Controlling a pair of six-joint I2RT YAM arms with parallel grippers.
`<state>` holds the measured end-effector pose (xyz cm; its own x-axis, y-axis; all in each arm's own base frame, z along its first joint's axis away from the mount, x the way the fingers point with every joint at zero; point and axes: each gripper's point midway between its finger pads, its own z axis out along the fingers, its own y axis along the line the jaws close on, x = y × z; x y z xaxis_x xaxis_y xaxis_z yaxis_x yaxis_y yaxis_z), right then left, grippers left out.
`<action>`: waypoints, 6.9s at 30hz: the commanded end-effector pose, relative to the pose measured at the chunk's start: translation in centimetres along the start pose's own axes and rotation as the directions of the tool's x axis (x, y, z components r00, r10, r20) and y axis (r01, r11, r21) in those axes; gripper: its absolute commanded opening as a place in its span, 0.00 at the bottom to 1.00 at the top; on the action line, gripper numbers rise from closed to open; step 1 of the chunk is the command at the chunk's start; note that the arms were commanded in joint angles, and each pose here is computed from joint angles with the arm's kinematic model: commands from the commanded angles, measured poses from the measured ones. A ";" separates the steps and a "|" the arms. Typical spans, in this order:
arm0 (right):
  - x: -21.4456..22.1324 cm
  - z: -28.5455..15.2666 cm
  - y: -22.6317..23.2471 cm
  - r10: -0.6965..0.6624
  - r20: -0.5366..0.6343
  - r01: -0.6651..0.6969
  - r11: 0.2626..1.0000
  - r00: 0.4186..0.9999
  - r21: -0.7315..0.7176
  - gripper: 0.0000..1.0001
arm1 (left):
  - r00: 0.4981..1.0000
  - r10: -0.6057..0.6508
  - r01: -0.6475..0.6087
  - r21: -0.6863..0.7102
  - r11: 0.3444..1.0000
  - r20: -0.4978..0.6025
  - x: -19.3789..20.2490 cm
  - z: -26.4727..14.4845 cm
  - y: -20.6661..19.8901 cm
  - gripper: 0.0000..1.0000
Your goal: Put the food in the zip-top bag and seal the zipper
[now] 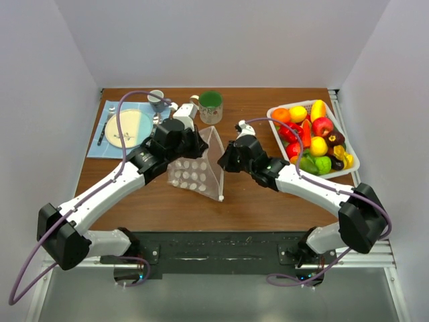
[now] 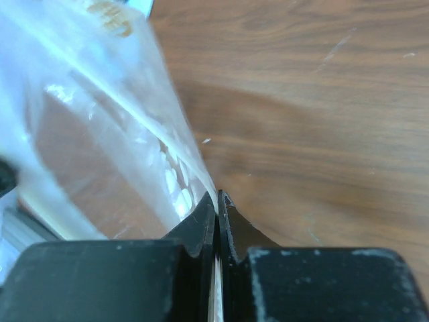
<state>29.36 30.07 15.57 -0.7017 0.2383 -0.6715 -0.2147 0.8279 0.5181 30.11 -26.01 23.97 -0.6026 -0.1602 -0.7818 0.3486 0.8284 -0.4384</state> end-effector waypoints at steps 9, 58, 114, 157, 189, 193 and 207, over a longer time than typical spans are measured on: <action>-5.8 -4.2 0.7 0.017 0.220 -0.046 0.991 0.975 0.127 0.00 | 0.993 0.114 -0.111 -0.077 0.991 0.039 -0.2 -1.7 -3.2 0.55; -4.6 -5.7 -1.8 -0.003 0.160 -0.026 0.983 0.987 0.180 0.00 | 0.942 0.333 -0.200 -0.709 0.677 0.052 -4.4 -4.9 4.6 0.00; -17.5 -11.5 -18.3 -0.019 0.239 -0.128 0.802 0.971 0.584 0.84 | 0.924 -0.363 0.289 -0.399 0.870 -0.120 2.8 7.6 0.1 0.00; -16.6 -4.3 -26.6 0.214 0.365 -0.392 0.750 0.906 0.533 0.91 | 0.946 -0.297 0.233 -0.366 0.901 -0.132 1.3 7.0 -0.6 0.00; -18.6 -11.5 -17.6 0.146 0.339 -0.283 0.872 0.929 0.400 0.37 | 0.935 -0.327 0.265 -0.344 0.901 -0.136 1.5 8.3 -1.3 0.00; -16.7 -11.6 -11.7 0.099 0.295 -0.190 0.936 0.950 0.297 0.37 | 0.934 -0.329 0.268 -0.335 0.903 -0.142 1.4 8.6 -1.6 0.00; -8.5 -5.6 -2.2 0.052 0.098 -0.064 0.991 0.994 0.121 0.38 | 0.921 -0.373 0.329 -0.289 0.899 -0.113 0.6 7.7 -3.0 0.00</action>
<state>31.63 22.28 24.36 -0.6334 0.3075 -0.7101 -0.0985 0.8782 0.4681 33.94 -31.60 17.96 -0.8047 -0.3369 -0.4889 -0.1155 0.8965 -0.4276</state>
